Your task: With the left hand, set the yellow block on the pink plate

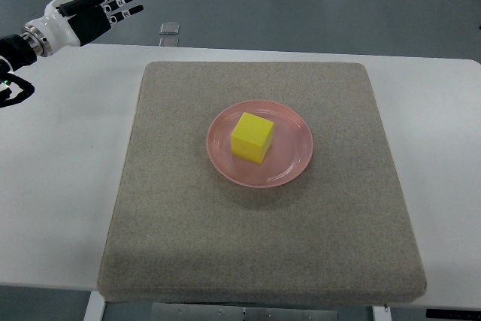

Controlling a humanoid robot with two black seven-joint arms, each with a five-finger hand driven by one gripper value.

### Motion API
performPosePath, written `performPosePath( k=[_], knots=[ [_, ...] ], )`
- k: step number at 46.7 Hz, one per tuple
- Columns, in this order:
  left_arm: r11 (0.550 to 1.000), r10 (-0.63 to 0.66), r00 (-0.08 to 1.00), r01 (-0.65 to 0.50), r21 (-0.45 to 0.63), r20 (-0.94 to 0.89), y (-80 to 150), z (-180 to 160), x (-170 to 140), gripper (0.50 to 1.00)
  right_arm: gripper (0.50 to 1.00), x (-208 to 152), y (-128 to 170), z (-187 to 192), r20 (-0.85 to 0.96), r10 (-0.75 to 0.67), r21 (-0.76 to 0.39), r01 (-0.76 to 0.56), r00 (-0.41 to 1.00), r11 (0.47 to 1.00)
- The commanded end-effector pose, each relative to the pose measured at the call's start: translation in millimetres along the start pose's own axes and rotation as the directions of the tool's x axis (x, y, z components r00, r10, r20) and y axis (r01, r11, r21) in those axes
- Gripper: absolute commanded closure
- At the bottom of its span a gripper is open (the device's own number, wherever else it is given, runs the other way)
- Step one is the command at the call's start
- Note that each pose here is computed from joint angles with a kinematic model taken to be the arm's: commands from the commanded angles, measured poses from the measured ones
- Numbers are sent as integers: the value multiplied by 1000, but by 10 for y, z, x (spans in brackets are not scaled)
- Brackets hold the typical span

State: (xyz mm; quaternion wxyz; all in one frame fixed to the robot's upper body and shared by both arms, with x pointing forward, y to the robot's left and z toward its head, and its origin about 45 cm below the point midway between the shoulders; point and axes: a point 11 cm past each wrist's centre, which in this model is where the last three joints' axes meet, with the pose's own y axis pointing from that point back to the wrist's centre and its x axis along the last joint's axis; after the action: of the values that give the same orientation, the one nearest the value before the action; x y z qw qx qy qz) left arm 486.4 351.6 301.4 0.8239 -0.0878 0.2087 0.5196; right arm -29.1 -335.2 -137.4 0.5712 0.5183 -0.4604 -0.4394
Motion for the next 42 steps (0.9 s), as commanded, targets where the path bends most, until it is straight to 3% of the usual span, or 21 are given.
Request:
performPosePath(
  k=[1, 42],
  knots=[
    [1000, 2, 1000, -2, 0, 2, 6, 5, 6, 504, 576, -18, 0, 2, -1, -10, 0, 10, 1000, 1000],
    [999, -2, 1000, 2, 43, 4, 1, -103, 3, 504, 576, -69, -1, -8, -1, -27, 6, 27, 1000, 1000]
  ],
)
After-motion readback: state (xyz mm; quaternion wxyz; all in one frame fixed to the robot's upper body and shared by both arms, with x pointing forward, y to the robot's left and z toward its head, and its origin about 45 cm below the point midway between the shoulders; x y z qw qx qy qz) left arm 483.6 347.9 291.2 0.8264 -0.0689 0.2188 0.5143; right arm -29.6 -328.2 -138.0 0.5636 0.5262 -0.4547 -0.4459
